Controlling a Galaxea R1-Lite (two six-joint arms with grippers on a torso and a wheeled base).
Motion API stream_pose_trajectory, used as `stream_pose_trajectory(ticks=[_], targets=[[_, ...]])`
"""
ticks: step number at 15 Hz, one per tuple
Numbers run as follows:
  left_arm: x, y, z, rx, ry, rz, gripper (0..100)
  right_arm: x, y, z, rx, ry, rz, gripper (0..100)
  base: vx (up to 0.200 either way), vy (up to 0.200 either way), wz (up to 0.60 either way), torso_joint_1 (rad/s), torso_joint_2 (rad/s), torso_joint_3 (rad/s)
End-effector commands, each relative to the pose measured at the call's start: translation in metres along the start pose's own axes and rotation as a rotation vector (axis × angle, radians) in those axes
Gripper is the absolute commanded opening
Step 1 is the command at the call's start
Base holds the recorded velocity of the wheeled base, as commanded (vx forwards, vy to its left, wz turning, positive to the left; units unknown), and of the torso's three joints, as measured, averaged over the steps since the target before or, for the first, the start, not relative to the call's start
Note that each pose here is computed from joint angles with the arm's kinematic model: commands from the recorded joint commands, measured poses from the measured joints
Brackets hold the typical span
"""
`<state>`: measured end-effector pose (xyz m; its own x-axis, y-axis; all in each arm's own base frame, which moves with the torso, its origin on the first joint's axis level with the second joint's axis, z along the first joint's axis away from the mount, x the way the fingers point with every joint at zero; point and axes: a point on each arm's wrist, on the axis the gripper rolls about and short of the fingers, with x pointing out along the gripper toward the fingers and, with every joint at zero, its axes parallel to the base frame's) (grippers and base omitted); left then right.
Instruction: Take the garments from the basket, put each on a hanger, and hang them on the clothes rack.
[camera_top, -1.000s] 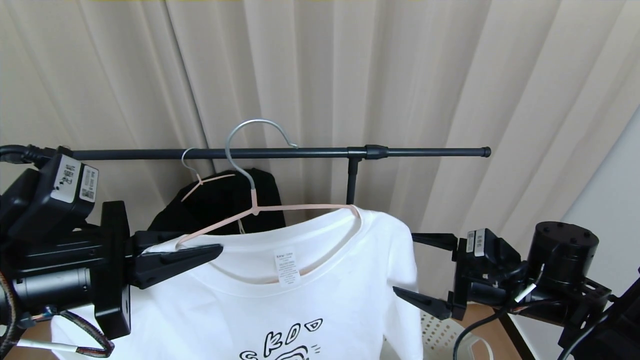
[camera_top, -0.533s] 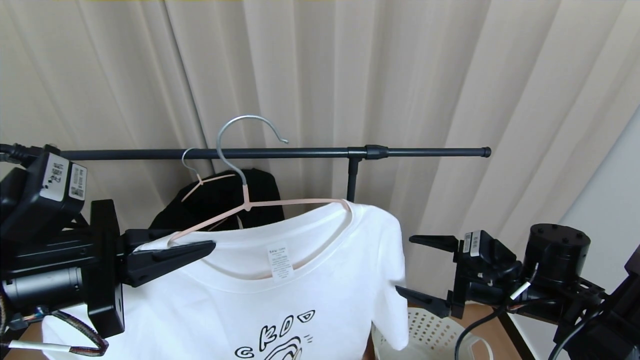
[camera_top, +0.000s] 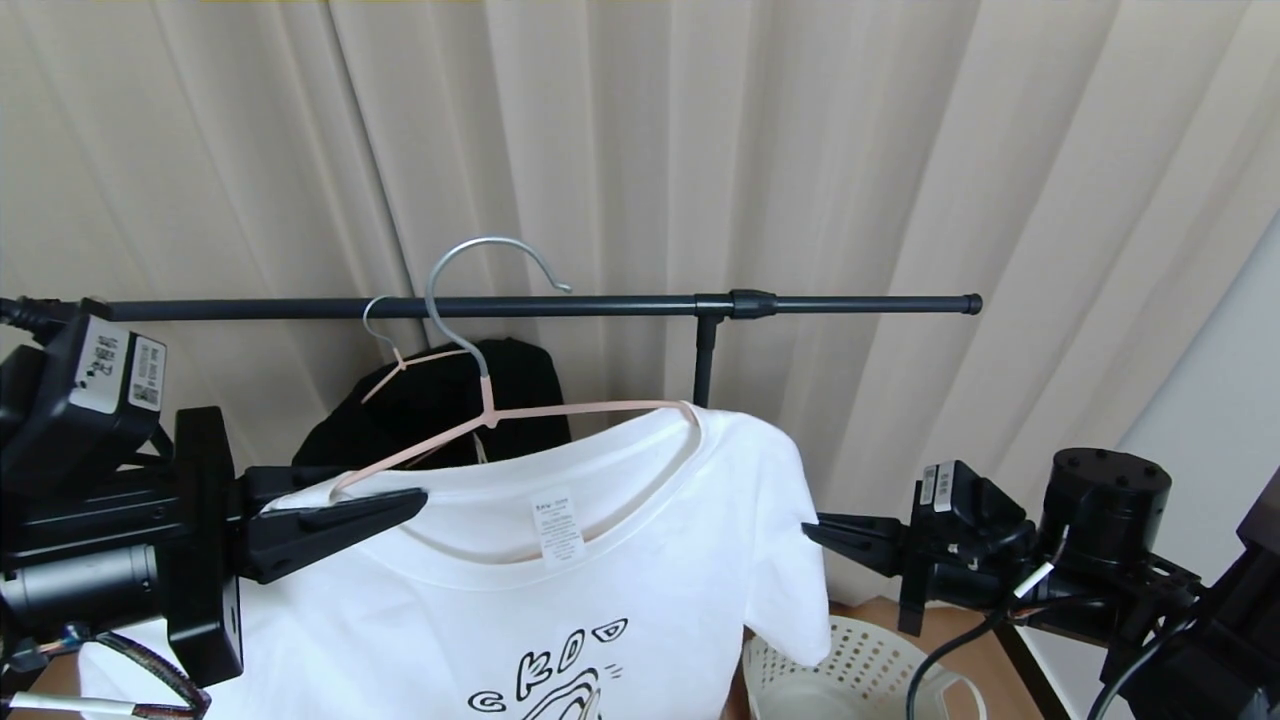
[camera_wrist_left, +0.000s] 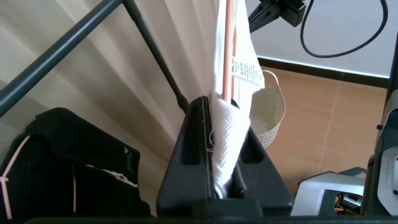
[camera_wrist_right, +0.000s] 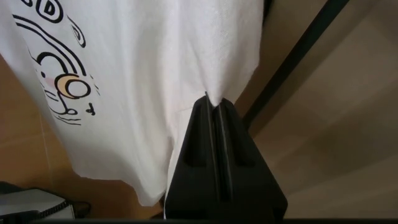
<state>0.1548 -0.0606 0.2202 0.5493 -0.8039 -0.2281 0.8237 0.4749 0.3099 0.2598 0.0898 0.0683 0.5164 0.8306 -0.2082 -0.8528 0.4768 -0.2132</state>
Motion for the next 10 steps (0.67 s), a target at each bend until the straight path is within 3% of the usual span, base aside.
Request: stream_pose_trajectory(ticks=[1,10], targets=[[0.0,0.0,-0.001,-0.003,0.002,-0.001,0,0.0,0.0,0.0,-0.002,-0.002,0.0,0,0.0,0.0,0.0,0.0,0.0,0.0],[-0.003,0.002,-0.007,-0.013,0.016,0.032,0,0.002,-0.013,-0.008,0.012,0.013,-0.036,0,0.0,0.0,0.0,0.0,0.0,0.0]])
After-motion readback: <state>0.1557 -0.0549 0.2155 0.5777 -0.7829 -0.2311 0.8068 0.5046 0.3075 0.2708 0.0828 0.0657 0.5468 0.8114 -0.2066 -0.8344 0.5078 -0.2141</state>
